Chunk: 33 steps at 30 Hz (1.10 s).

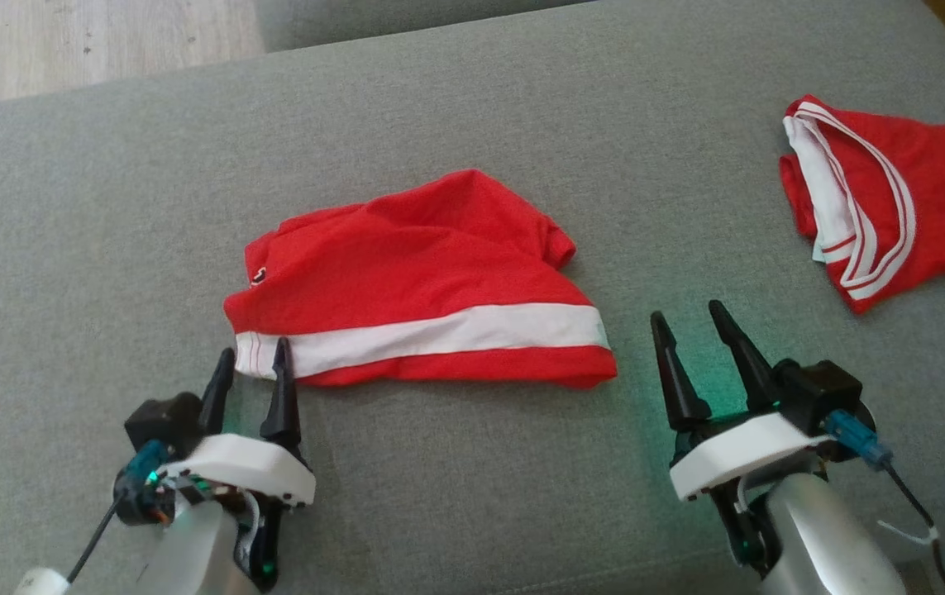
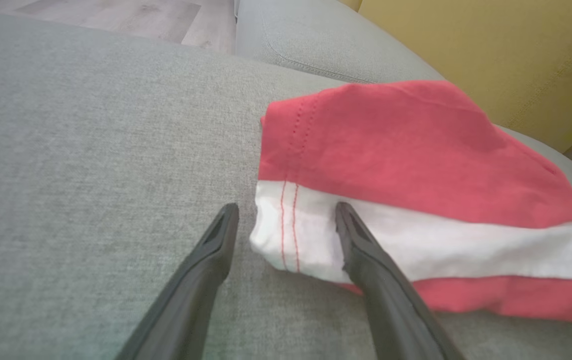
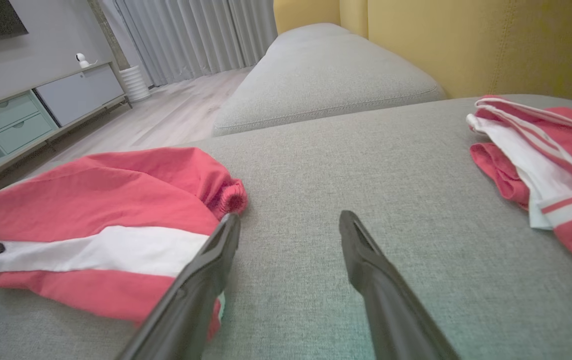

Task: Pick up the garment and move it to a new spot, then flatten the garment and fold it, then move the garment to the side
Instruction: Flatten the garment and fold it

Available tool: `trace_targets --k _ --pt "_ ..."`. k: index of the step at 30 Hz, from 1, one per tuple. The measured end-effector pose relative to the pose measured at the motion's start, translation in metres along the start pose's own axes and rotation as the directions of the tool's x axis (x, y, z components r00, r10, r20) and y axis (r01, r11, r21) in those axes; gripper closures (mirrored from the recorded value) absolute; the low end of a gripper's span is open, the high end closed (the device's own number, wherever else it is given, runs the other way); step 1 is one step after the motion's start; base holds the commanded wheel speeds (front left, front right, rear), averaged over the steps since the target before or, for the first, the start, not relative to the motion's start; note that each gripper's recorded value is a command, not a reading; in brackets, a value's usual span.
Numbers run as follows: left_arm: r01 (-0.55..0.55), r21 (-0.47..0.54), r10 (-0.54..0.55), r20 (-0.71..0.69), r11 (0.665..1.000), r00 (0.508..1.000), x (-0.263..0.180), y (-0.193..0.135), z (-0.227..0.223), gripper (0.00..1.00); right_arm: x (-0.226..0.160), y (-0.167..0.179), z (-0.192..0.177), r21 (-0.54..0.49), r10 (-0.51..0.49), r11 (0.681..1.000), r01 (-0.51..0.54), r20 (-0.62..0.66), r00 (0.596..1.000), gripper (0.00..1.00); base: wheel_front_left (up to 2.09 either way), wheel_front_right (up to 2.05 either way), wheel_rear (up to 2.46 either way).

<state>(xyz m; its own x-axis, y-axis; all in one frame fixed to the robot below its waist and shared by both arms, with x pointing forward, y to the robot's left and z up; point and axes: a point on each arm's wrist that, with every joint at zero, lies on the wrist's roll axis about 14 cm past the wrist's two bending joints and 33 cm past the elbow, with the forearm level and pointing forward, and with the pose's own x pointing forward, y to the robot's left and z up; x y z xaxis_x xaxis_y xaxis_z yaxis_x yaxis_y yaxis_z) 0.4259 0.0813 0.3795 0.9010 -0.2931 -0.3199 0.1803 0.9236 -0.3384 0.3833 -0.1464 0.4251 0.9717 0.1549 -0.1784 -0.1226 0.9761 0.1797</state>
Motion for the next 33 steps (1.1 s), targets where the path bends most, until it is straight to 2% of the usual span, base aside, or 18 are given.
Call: trace_targets --k 7,8,10,11,12,13,18,23,26,29,33 --pt "0.014 -0.021 -0.015 -0.032 1.000 0.999 0.001 -0.004 -0.009 0.00 0.003 0.001 0.003 -0.004 0.005 1.000 -0.005 0.006 1.000 0.00 0.00 0.00 0.00" --pt "0.022 -0.011 -0.022 -0.033 1.000 0.999 0.003 -0.005 -0.008 0.04 0.003 0.001 0.002 -0.003 0.005 1.000 -0.005 0.004 1.000 0.00 0.00 0.00 0.00" --pt "0.027 -0.002 -0.027 -0.031 1.000 0.999 0.005 -0.005 -0.006 0.21 0.004 0.001 0.001 -0.002 0.005 1.000 -0.005 0.001 1.000 0.00 0.00 0.00 0.00" --pt "0.027 0.000 -0.027 -0.027 1.000 0.999 0.006 -0.004 -0.004 0.57 0.004 0.001 0.000 -0.002 0.005 1.000 -0.005 -0.001 1.000 0.00 0.00 0.00 0.00" --pt "0.026 -0.002 -0.026 -0.021 1.000 0.999 0.007 -0.003 -0.002 0.70 0.004 0.001 0.000 -0.002 0.005 1.000 -0.005 -0.002 1.000 0.00 0.00 0.00 0.00" --pt "0.026 0.002 -0.026 -0.010 1.000 1.000 0.008 -0.001 0.002 1.00 0.004 0.000 -0.001 -0.001 0.004 1.000 -0.004 -0.004 1.000 0.00 0.00 0.00 0.00" --pt "0.035 0.018 -0.036 0.022 0.999 0.999 0.007 -0.002 0.013 1.00 0.005 0.001 0.000 -0.001 0.007 1.000 -0.007 -0.002 1.000 0.00 0.00 0.00 0.00" --pt "-0.028 0.024 0.025 0.117 0.999 0.993 0.001 0.019 0.041 1.00 0.009 0.009 -0.001 0.002 0.031 1.000 -0.031 -0.004 1.000 0.00 0.00 0.00 0.00" --pt "-0.075 0.018 0.072 0.129 0.997 0.989 -0.012 0.033 0.039 1.00 0.011 0.025 -0.004 0.030 0.074 0.997 -0.073 -0.013 0.997 0.00 0.00 0.00 0.00" --pt "-0.123 0.007 0.122 0.082 0.992 0.989 -0.030 0.046 0.015 1.00 0.011 0.051 -0.012 0.081 0.147 0.986 -0.144 -0.035 0.989 0.00 0.00 0.00 0.00" --pt "-0.149 0.007 0.148 0.084 0.989 0.985 -0.035 0.053 0.014 1.00 0.009 0.074 -0.021 0.120 0.212 0.971 -0.204 -0.059 0.975 0.00 0.00 0.00 0.00"
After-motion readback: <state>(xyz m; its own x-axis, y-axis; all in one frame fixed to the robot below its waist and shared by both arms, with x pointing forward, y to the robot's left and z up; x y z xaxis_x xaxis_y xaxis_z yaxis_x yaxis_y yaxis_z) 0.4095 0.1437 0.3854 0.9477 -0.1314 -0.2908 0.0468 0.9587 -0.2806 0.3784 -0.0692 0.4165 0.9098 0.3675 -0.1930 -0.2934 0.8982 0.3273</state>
